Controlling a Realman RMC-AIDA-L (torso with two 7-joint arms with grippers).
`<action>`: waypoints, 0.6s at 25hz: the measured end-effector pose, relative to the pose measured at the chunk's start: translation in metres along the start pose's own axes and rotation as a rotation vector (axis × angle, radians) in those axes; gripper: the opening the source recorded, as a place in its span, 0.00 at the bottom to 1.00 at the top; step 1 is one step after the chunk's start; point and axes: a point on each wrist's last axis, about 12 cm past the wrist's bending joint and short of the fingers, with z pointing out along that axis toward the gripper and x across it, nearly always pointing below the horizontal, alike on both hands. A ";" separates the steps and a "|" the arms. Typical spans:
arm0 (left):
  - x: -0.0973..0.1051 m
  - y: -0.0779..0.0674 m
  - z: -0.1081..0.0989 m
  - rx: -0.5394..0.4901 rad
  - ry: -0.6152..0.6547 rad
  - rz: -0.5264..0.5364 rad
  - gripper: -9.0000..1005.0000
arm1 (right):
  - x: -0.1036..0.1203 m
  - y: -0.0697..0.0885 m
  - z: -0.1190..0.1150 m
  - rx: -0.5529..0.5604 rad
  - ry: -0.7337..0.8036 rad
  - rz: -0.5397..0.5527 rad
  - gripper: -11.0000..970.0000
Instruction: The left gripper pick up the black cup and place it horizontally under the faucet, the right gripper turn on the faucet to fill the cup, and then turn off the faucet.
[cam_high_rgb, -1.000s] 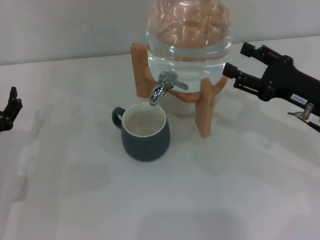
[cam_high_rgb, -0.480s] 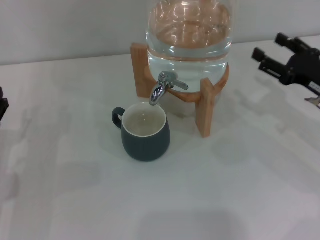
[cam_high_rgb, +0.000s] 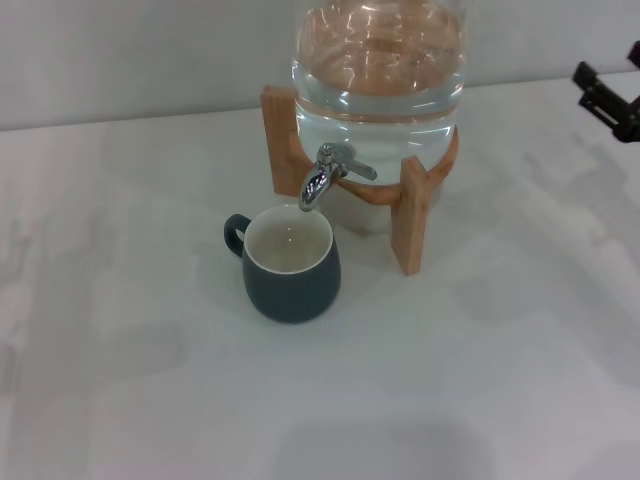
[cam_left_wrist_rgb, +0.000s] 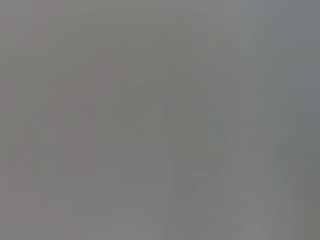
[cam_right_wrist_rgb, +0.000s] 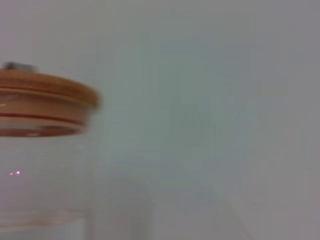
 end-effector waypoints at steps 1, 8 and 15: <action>0.000 0.001 0.000 -0.003 0.000 0.006 0.88 | 0.001 -0.002 -0.001 0.029 -0.006 0.003 0.85; 0.001 0.006 0.000 -0.030 0.002 0.020 0.88 | 0.002 -0.016 -0.004 0.178 -0.053 0.043 0.85; 0.004 0.015 -0.003 -0.069 0.017 0.027 0.88 | 0.001 -0.031 -0.011 0.308 -0.092 0.088 0.85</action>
